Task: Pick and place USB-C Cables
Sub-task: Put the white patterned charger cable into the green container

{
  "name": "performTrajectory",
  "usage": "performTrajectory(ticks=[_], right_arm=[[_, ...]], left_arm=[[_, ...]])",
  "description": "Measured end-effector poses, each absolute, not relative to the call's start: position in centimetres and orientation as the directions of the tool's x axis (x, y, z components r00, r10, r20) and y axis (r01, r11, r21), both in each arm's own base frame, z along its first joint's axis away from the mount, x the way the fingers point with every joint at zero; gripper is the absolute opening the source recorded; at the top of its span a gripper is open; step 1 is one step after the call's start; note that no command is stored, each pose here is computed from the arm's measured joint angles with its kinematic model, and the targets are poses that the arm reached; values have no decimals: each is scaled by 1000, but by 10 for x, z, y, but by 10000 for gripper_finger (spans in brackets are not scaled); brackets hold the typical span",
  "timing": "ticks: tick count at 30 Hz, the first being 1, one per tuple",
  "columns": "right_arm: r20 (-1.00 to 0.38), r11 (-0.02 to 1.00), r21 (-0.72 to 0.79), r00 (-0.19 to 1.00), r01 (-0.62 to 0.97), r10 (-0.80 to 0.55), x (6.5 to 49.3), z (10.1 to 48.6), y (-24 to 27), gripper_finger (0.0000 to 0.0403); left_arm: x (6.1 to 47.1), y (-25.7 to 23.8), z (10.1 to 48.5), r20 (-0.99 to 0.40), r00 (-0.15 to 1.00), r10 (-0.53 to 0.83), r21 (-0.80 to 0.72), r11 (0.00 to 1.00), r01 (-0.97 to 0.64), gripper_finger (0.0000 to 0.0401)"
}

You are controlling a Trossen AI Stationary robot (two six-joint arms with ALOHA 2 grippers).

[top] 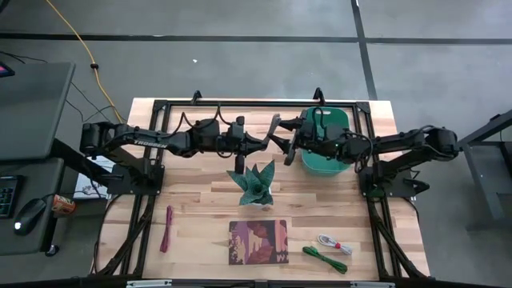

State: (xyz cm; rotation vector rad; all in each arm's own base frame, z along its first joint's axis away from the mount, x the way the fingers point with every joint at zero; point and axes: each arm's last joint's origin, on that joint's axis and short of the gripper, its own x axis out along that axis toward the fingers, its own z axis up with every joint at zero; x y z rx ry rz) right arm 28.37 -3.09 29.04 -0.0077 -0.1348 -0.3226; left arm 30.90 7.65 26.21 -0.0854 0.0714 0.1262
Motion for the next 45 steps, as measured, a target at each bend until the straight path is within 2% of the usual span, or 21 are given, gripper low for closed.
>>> performTrajectory(ticks=[7,12,17,20,26,34,39,45], right_arm=[[156,977,45,964,209,-213,284,293,-28,227],[159,979,90,968,182,-195,284,293,-27,227],[184,995,98,982,27,-45,284,295,-23,227],[184,995,90,983,-43,26,284,295,-21,227],[184,993,96,982,-69,51,284,295,-20,227],[189,993,97,981,-61,42,284,296,-21,221],[175,993,111,984,-42,22,284,294,-21,168],[175,993,110,984,-42,22,284,294,-21,57]], left_arm=[[310,72,262,-77,992,95,-40,994,-98,0],[311,68,262,-75,994,79,6,997,-79,0],[314,54,264,-52,998,37,125,992,-30,0],[315,50,264,-52,998,22,144,989,-15,0],[315,49,263,-63,998,29,137,990,-20,0],[314,56,262,-69,991,111,113,988,-103,0],[314,56,262,-69,991,112,109,989,-104,0],[314,56,262,-69,991,115,103,989,-107,1]])
